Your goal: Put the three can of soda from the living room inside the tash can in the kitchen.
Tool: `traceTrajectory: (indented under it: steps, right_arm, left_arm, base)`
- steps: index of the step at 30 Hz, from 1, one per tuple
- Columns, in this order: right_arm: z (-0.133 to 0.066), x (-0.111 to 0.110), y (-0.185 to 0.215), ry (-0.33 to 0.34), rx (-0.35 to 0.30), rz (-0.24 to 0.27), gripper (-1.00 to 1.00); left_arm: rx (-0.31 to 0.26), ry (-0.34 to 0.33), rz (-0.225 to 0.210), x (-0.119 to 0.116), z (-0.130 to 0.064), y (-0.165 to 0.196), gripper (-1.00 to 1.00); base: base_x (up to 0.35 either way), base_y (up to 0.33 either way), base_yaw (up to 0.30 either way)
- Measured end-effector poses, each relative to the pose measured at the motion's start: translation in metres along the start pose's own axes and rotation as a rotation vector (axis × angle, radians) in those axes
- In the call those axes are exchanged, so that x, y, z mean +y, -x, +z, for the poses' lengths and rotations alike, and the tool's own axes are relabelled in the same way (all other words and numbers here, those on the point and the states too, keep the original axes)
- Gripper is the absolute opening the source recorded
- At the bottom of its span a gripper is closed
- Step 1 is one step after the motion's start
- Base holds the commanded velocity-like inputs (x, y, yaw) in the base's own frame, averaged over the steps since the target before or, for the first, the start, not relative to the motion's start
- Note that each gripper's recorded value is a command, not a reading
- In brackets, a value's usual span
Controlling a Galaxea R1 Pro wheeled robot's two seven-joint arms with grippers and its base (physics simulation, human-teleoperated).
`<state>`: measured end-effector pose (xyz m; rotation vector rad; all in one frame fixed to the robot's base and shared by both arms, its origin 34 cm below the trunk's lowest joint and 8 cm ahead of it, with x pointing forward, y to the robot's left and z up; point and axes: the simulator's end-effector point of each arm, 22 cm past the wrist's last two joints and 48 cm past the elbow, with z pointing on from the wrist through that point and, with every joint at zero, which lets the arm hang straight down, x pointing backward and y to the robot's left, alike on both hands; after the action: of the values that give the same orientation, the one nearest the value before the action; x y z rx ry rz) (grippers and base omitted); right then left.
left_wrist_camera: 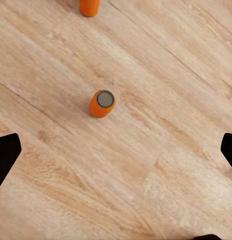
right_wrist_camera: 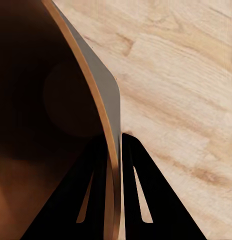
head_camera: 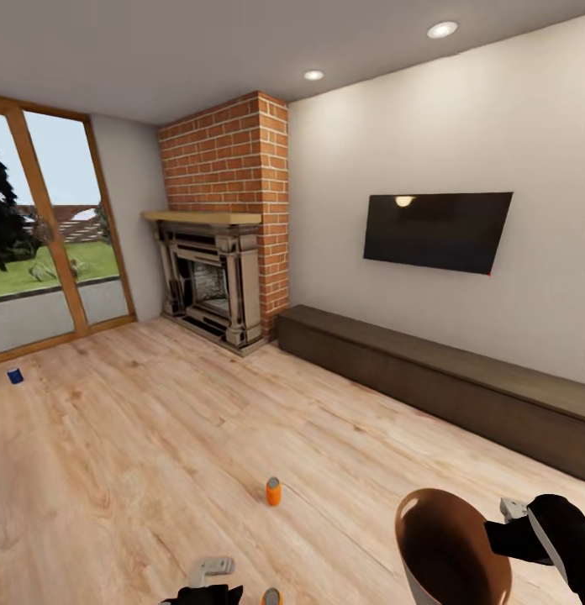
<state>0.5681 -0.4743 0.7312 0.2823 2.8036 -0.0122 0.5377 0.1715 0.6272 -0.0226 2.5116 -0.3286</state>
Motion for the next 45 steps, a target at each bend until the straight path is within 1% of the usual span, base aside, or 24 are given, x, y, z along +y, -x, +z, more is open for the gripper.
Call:
traceTrajectory:
  steps: [7,10,15,45]
  right_arm:
    - [0.0003,0.0006,-0.0002,0.000,0.001,-0.001,-1.00]
    - [0.0004,-0.0006,-0.0004,-0.006,0.001,-0.007,-1.00]
    - [0.0008,0.0024,-0.0005,0.005,0.001,0.001,-1.00]
    - [0.0016,0.0023,-0.0013,0.002,0.001,-0.004,-1.00]
  left_arm:
    - [0.000,0.000,0.002,0.0000,0.0000,-0.0001,1.00]
    - [0.001,0.000,0.002,0.0000,0.0000,-0.0004,1.00]
    - [0.000,0.000,0.000,-0.0001,0.0000,0.0001,1.00]
    - [-0.002,0.000,-0.001,-0.0002,-0.0001,0.0009,1.00]
  base:
    - [0.305,0.000,-0.195]
    - [0.307,0.000,-0.076]
    - [0.227,0.000,-0.022]
    - [0.011,0.000,-0.008]
